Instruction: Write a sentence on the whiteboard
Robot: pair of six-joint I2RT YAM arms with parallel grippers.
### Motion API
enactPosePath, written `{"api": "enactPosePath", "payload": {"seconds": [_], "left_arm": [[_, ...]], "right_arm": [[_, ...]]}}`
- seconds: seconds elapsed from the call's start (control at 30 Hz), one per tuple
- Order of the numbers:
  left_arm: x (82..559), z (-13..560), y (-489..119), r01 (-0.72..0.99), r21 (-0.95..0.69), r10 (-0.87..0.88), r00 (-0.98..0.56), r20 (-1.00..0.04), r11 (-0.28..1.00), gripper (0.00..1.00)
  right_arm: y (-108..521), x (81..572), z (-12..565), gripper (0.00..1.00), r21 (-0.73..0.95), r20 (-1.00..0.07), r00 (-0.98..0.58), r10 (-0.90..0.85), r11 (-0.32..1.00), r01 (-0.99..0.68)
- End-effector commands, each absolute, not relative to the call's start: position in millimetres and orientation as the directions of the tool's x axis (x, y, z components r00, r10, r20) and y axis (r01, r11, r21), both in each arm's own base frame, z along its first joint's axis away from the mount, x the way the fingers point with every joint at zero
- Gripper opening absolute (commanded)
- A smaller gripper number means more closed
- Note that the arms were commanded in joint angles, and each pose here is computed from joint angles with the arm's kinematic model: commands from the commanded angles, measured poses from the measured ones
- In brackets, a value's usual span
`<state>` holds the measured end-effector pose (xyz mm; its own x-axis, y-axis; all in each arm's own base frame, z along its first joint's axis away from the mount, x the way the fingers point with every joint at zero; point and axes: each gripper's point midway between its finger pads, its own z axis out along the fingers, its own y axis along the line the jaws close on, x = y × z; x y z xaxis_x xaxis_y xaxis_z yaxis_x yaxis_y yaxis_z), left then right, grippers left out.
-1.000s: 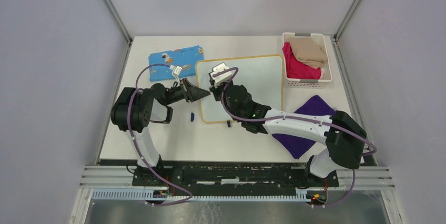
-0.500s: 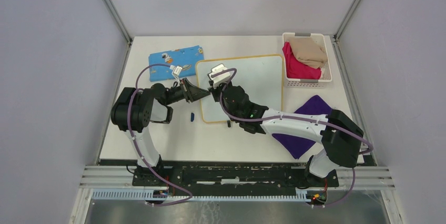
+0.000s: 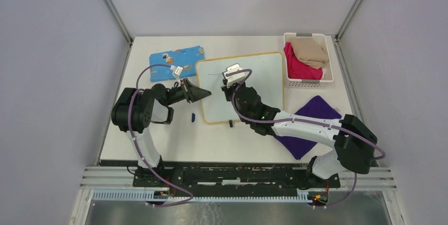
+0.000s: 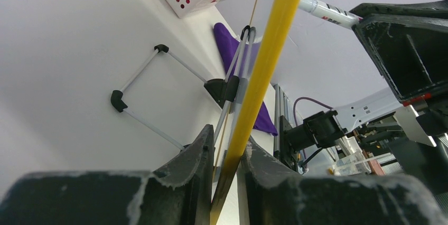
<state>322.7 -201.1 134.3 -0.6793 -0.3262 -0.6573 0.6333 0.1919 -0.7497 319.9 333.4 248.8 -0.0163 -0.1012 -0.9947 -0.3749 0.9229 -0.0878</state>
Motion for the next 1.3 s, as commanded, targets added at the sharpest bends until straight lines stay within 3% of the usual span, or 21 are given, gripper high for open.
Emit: {"api": "enactPosePath", "payload": {"seconds": [0.0, 0.37, 1.27], "left_arm": [[316, 151, -200, 0.760, -0.621, -0.315, -0.552, -0.772, 0.191, 0.02], [315, 153, -200, 0.766, -0.615, -0.313, -0.547, -0.777, 0.189, 0.02], [314, 158, -201, 0.776, -0.602, -0.314, -0.533, -0.786, 0.188, 0.02]], "right_arm": [[310, 325, 261, 0.00, -0.047, -0.999, -0.004, -0.050, 0.950, -0.309], [343, 297, 298, 0.00, -0.046, -0.996, 0.094, -0.002, 0.879, -0.475], [349, 312, 257, 0.00, -0.089, -0.995, 0.006, -0.096, 0.900, -0.426]]}}
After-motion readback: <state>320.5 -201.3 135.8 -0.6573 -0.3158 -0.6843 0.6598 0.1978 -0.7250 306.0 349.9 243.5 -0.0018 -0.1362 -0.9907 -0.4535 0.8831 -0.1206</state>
